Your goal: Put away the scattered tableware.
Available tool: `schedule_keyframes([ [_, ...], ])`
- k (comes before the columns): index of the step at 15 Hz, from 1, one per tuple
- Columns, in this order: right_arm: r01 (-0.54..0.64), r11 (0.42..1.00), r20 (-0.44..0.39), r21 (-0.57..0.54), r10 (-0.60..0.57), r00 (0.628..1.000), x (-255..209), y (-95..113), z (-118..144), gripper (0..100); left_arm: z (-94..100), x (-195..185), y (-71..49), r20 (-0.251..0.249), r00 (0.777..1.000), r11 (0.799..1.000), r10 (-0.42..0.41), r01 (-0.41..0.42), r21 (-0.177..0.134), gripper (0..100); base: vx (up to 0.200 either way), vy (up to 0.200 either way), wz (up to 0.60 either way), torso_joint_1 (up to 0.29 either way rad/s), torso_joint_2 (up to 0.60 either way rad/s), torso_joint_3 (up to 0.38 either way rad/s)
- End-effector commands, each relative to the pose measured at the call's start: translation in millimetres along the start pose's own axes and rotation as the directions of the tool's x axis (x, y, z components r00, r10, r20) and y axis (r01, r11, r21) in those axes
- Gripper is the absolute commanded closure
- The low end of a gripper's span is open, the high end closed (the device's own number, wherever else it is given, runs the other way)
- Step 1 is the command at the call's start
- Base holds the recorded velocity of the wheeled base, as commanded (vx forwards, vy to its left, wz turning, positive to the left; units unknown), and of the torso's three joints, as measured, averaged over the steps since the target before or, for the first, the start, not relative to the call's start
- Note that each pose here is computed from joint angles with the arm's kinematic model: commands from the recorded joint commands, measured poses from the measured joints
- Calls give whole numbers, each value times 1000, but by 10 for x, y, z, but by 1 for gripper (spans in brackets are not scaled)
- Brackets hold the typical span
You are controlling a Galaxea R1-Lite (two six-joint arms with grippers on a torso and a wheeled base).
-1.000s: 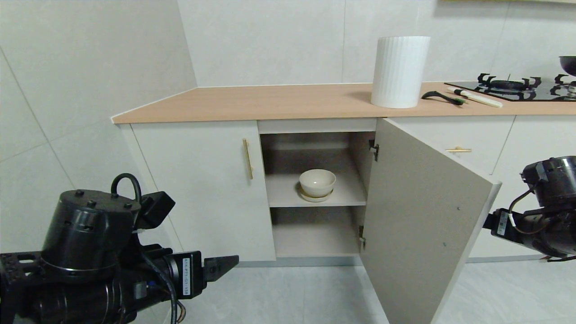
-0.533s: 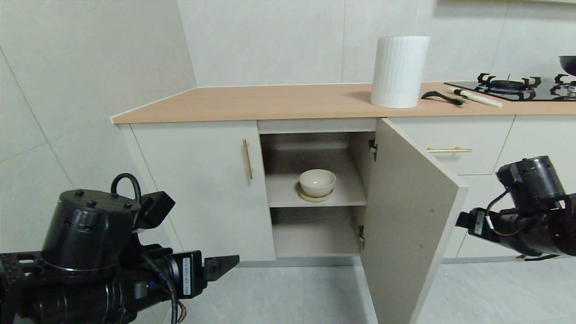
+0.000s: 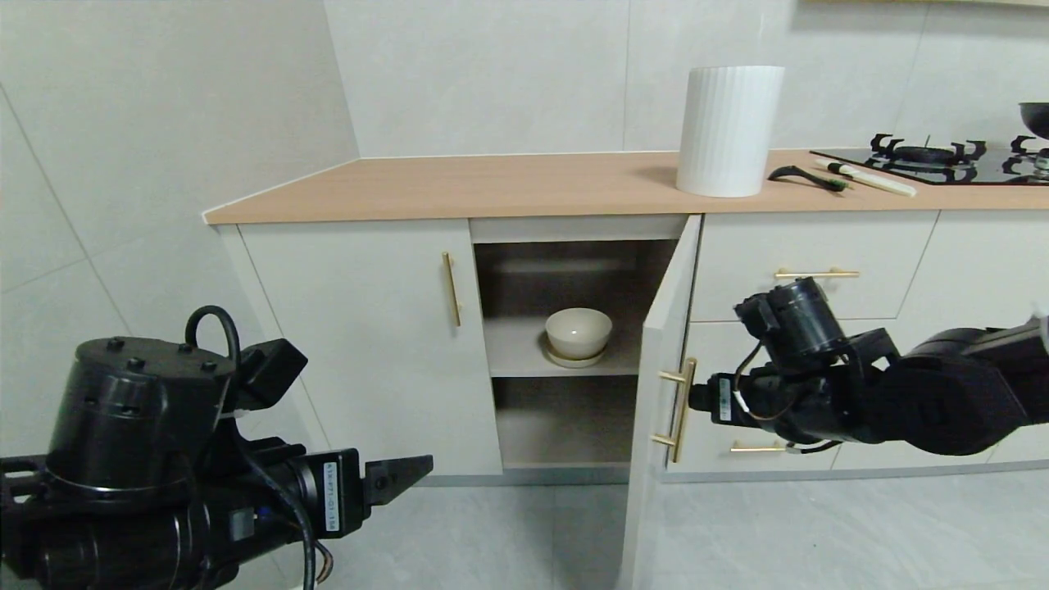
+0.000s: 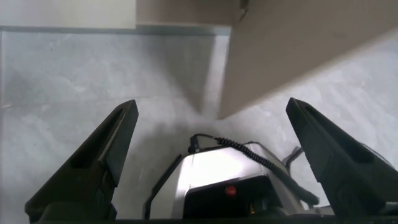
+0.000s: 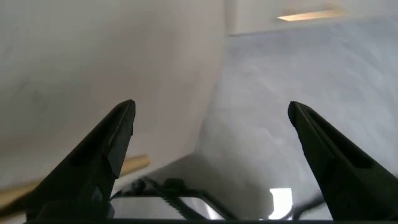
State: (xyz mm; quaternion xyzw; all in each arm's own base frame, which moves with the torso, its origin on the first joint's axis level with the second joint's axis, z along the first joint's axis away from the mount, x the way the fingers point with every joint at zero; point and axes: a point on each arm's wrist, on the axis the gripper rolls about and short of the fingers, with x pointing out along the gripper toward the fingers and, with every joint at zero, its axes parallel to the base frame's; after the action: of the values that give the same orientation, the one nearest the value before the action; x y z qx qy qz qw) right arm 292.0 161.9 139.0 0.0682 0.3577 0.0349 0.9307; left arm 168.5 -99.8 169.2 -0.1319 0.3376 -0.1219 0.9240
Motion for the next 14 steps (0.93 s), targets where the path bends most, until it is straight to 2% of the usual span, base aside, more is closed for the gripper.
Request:
schedule_keyframes([
  [1, -63, 997, -27, -50, 61, 998, 269, 204, 44, 0, 20, -59, -5, 22, 1000, 1000, -14, 14, -3, 0, 0, 0, 0, 0, 0, 0],
  [5, -120, 992, -32, -47, 118, 992, 422, 345, 89, 0, 16, -40, -5, 16, 1000, 1000, -10, 10, 3, 0, 0, 0, 0, 0, 0, 0],
  [7, -149, 988, -6, -37, 148, 989, 457, 416, 128, 0, 16, -36, -2, 16, 1000, 1000, -6, 6, 3, 0, 0, 0, 0, 0, 0, 0],
  [14, -167, 986, 68, 12, 166, 984, 834, 460, 48, 0, 3, -22, 3, 6, 1000, 1000, -2, 2, 6, 0, 0, 0, 0, 0, 0, 0],
])
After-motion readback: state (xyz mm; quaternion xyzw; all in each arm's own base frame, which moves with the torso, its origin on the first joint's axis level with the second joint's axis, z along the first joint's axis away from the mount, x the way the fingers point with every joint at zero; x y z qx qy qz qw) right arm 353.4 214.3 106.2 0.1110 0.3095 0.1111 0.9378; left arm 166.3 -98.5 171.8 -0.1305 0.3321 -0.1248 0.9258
